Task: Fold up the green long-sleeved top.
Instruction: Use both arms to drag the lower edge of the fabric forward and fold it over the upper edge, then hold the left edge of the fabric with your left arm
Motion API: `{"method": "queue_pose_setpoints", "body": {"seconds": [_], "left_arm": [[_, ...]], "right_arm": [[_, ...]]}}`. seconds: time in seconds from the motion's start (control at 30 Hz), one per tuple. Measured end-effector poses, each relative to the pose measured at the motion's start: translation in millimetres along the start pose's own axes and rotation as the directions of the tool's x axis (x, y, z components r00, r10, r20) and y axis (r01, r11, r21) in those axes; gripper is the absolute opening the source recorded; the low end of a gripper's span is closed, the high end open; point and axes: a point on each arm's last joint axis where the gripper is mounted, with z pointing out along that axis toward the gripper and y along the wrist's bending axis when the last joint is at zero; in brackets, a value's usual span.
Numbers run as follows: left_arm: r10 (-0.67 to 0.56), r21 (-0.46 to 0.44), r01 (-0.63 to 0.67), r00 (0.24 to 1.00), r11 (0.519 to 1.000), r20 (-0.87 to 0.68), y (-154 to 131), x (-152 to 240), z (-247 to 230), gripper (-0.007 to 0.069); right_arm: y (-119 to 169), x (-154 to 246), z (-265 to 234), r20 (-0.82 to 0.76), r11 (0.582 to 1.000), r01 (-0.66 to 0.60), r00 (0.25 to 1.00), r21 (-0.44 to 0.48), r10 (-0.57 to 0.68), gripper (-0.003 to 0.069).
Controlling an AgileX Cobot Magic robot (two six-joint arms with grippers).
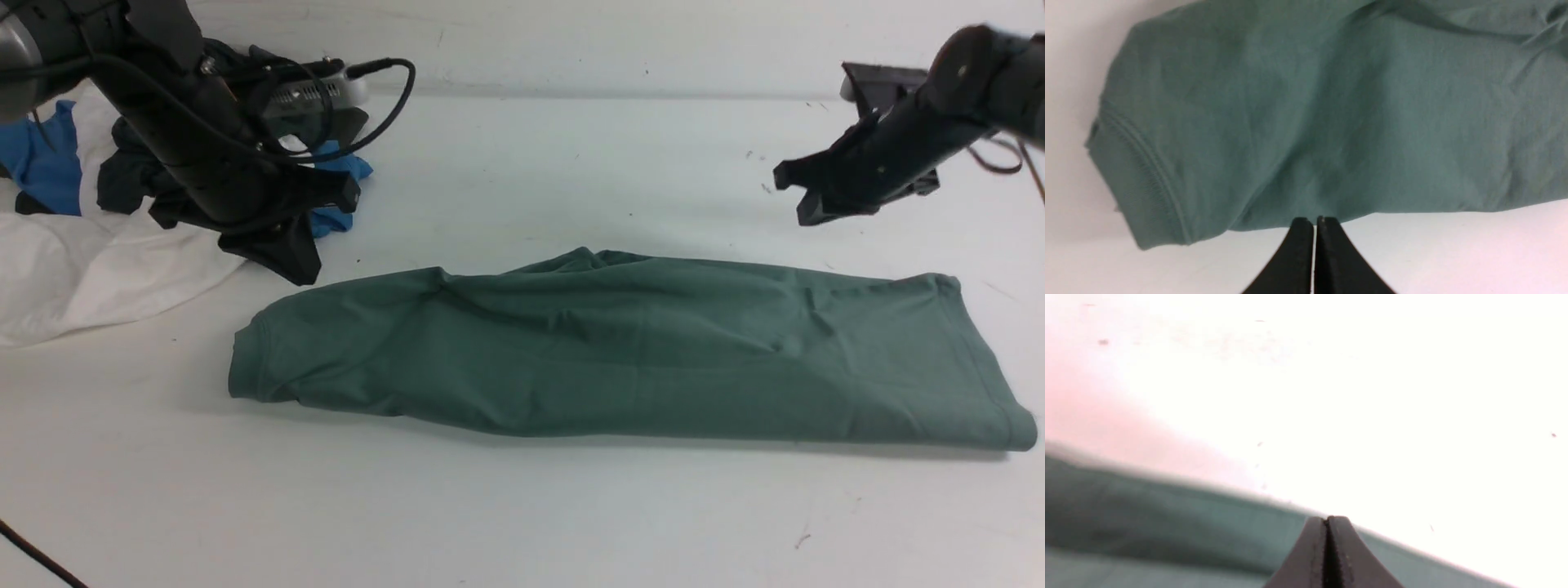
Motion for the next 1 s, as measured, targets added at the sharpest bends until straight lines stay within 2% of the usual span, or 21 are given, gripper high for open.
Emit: {"method": "queue_pose_setpoints", "body": {"seconds": [0.07,0.17,0.3,0.6,0.67,0.7,0.83,1.0], "left_arm": [[-0.004,-0.029,0.004,1.000,1.000,-0.004,2,4,-2,-0.0003],[-0.007,-0.064,0.005,0.999,0.998,-0.031,7,8,4,0.0010],[-0.021,-0.143,0.008,0.996,0.990,-0.092,19,11,23,0.0102],[-0.131,-0.191,0.103,0.981,0.976,-0.144,29,9,52,0.0456],[-0.148,-0.203,0.115,0.976,0.972,-0.157,32,9,59,0.0495],[-0.171,-0.227,0.127,0.968,0.966,-0.184,37,9,73,0.0543],[-0.212,-0.258,0.152,0.951,0.954,-0.224,44,10,96,0.0571],[-0.246,-0.262,0.175,0.930,0.949,-0.273,50,12,122,0.0569]], "right_arm": [[5,-5,-28,-0.050,1.000,0.021,0.999,-0.019,-0.022,-0.0014],[10,-10,-52,-0.036,0.999,0.035,0.999,-0.023,-0.036,-0.0014],[14,-13,-71,-0.016,0.999,0.044,0.999,-0.025,-0.044,-0.0014],[14,-12,-71,-0.025,0.999,0.041,0.999,-0.027,-0.041,-0.0014],[14,-12,-71,-0.024,0.999,0.039,0.999,-0.028,-0.040,-0.0014],[15,-13,-71,-0.023,0.999,0.036,0.999,-0.034,-0.037,-0.0014],[17,-13,-71,-0.020,0.998,0.022,1.000,-0.055,-0.023,-0.0014],[23,-12,-73,-0.021,0.998,0.001,1.000,-0.063,-0.002,-0.0014]]}}
